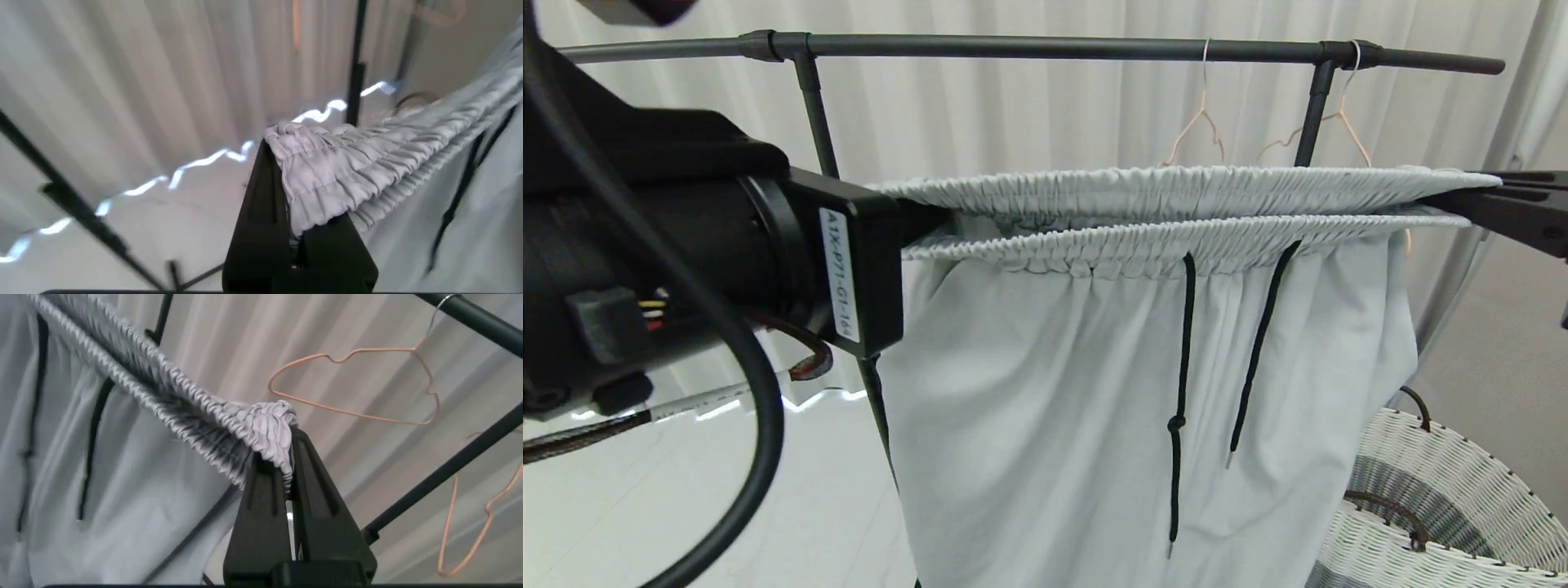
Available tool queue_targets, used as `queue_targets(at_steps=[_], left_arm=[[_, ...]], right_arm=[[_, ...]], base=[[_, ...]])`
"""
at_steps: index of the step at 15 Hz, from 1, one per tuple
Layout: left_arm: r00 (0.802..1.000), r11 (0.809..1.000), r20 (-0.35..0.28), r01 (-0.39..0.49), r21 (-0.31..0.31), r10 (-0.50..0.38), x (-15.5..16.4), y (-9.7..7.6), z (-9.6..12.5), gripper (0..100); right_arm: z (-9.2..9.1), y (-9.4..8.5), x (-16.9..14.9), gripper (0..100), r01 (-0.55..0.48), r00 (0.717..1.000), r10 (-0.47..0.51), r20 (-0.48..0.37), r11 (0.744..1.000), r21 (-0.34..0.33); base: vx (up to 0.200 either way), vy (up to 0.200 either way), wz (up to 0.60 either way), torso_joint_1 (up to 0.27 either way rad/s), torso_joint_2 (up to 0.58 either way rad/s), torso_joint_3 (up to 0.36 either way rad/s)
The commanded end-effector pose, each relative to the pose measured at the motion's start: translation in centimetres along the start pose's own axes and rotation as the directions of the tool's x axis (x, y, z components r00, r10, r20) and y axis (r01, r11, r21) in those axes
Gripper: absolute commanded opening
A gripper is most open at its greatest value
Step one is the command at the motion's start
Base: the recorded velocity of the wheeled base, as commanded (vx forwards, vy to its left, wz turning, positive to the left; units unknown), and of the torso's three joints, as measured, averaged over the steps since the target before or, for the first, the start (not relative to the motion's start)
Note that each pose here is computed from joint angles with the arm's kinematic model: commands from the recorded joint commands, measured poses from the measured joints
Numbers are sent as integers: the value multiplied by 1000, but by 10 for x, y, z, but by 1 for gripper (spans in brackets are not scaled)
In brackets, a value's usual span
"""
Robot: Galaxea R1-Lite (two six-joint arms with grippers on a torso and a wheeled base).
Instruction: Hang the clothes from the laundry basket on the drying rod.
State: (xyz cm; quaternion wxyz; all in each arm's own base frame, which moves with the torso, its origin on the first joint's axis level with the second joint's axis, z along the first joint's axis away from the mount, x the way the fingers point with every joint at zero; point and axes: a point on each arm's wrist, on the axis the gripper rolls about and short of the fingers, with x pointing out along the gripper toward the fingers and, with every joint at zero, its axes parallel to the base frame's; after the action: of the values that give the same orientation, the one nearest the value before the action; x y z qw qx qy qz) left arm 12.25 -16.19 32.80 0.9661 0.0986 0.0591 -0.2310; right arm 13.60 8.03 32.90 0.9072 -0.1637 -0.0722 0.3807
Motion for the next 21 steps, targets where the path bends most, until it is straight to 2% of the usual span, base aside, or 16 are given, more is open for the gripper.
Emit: queue_targets(at_steps=[1,5,6,8,10,11,12,13,14,17,19,21], left_arm=[[1000,1000,-27,-2,29,3,9,-5,-5,0],[999,1000,45,-8,-12,9,11,-5,20,0],[998,1000,56,-8,-10,8,14,-7,25,0],[998,1000,59,-7,17,6,19,-10,28,0],[994,999,106,-20,37,16,30,-14,40,0],[992,999,123,-36,26,32,42,-16,44,0],[991,999,126,-39,23,36,47,-18,47,0],[992,999,122,-36,27,32,55,-22,47,0],[993,999,114,-36,31,32,58,-24,45,0],[993,999,113,-33,28,29,56,-25,45,0],[993,1000,114,-23,11,22,46,-23,46,0],[998,997,68,0,-80,5,28,-16,45,0]], right_arm=[[7,-2,-2,0,12,1000,-11,23,1000,-6],[14,-5,-2,0,27,1000,-27,13,1000,0],[16,-3,-12,0,50,999,-50,0,999,3],[17,2,-27,0,32,999,-32,-23,999,11],[19,21,-50,0,-92,995,93,-32,995,25],[17,32,-61,0,-187,981,188,-51,982,37],[17,38,-67,0,-241,969,242,-54,970,40],[17,46,-67,0,-319,946,321,-53,947,38],[17,49,-65,0,-332,941,334,-60,943,33],[17,52,-63,0,-312,947,313,-79,950,23],[16,50,-61,0,-225,968,225,-114,974,16],[18,48,-49,0,-113,986,113,-124,994,8]], base=[[0,0,0,0,0,0],[0,0,0,0,0,0],[0,0,0,0,0,0],[0,0,0,0,0,0],[0,0,0,0,0,0],[0,0,0,0,0,0],[0,0,0,0,0,0],[0,0,0,0,0,0],[0,0,0,0,0,0],[0,0,0,0,0,0],[0,0,0,0,0,0],[0,0,0,0,0,0]])
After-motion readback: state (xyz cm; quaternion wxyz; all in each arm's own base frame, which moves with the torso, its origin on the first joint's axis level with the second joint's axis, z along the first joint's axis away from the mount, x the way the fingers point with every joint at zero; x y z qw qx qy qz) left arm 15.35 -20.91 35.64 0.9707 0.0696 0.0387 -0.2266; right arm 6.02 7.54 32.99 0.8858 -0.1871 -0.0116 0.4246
